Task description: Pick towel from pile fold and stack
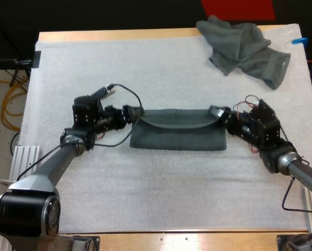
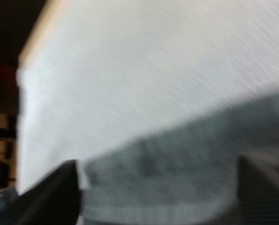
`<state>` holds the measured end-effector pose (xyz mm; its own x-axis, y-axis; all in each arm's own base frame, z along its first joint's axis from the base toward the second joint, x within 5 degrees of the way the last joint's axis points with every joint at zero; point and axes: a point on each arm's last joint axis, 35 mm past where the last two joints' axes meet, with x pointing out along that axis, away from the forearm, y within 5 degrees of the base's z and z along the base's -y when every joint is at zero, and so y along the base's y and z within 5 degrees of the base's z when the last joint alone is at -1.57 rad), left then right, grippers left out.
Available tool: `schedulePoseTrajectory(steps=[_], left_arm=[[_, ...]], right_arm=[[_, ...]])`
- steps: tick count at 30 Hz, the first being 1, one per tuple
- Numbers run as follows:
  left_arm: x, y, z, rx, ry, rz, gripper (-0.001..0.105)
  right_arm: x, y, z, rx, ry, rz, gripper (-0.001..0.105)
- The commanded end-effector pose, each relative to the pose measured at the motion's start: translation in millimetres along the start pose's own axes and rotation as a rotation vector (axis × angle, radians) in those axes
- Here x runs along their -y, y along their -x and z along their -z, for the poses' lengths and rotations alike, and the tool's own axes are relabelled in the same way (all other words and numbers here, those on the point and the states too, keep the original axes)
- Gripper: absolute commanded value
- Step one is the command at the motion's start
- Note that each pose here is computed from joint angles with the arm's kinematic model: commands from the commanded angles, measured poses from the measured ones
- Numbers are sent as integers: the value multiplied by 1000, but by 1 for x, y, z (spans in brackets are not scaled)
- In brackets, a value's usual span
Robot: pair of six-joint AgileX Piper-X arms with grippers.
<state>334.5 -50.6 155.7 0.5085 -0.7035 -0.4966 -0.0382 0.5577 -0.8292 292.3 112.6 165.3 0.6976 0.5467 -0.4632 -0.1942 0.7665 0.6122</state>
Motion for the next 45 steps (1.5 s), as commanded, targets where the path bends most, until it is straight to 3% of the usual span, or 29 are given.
schedulePoseTrajectory(steps=[1,5,8,13,16,20,27,31,36,40,45], left_arm=[[11,4,-9,29,-47,25,56],[42,19,-24,91,-174,70,56],[74,42,-29,166,-312,89,56],[113,89,-18,256,-489,-16,57],[129,117,-2,262,-560,-80,68],[141,144,20,244,-566,-109,84],[144,179,62,130,-496,-170,84],[143,184,72,84,-493,-171,84],[146,182,73,78,-507,-158,84],[149,178,77,51,-528,-141,84],[155,172,83,15,-556,-118,84]], right_arm=[[-6,1,-12,81,62,-48,77],[-18,4,-28,154,169,-85,77],[-31,14,-42,184,277,-83,77],[-52,43,-63,203,471,31,77],[-64,65,-69,178,515,81,77],[-74,94,-70,103,522,117,77],[-72,138,-48,-102,471,254,77],[-61,131,-37,-222,442,311,77],[-27,90,-38,-332,334,275,77],[11,54,-39,-420,209,190,77],[36,13,-35,-497,127,56,77]])
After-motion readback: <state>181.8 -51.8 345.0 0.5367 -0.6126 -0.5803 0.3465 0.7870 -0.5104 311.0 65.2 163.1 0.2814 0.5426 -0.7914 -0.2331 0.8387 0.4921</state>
